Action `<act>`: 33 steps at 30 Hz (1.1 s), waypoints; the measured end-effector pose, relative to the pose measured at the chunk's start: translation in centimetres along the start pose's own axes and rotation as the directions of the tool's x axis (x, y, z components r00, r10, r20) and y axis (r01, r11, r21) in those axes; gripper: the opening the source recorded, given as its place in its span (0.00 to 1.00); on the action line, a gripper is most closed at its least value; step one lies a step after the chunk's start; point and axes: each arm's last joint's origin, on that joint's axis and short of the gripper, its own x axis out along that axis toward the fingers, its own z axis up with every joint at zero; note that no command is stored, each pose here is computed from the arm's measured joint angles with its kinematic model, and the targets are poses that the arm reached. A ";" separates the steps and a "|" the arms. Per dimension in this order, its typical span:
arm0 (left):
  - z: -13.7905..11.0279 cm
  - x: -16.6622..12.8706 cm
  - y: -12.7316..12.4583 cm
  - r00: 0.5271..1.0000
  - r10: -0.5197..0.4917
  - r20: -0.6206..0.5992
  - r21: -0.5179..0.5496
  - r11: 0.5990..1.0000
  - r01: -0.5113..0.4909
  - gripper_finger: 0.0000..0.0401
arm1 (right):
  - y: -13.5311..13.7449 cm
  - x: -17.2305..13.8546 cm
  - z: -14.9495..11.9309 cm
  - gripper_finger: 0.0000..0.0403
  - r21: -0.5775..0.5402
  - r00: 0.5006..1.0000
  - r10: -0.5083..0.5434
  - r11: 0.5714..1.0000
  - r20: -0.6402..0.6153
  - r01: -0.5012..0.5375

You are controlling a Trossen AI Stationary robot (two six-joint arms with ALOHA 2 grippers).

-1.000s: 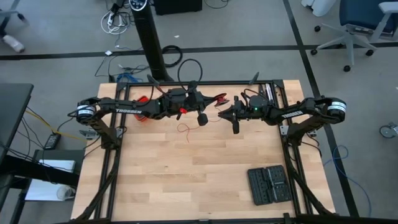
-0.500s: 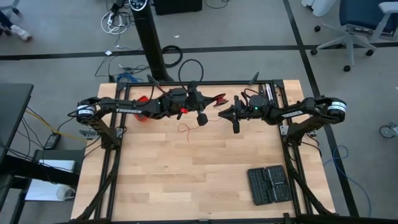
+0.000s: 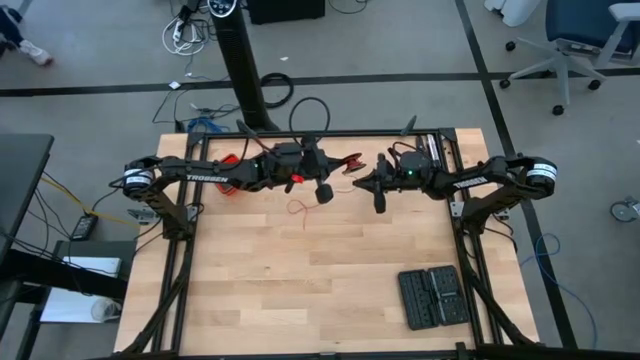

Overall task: Coil cords
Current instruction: Coil the wire to the spool

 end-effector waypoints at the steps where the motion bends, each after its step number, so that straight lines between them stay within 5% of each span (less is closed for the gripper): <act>1: -0.1 0.0 0.0 1.000 -0.002 -0.012 0.000 1.000 0.002 0.00 | -0.2 0.0 -0.1 0.01 0.005 1.000 -0.016 1.000 -0.005 0.016; 11: -1.1 -0.1 -0.3 0.993 -0.048 -0.109 0.006 0.999 0.049 0.00 | -1.7 -0.6 0.1 0.00 0.067 0.991 -0.134 0.989 0.011 0.133; 21: -3.0 -0.5 0.1 0.936 0.140 -0.322 0.090 0.989 -0.116 0.00 | -1.1 -2.0 3.0 0.00 0.029 0.987 -0.011 1.000 0.163 0.007; 33: -2.8 -0.5 0.2 0.937 0.172 -0.303 0.049 0.985 -0.165 0.00 | 2.9 2.5 7.3 0.01 -0.052 0.967 0.133 0.991 0.216 -0.124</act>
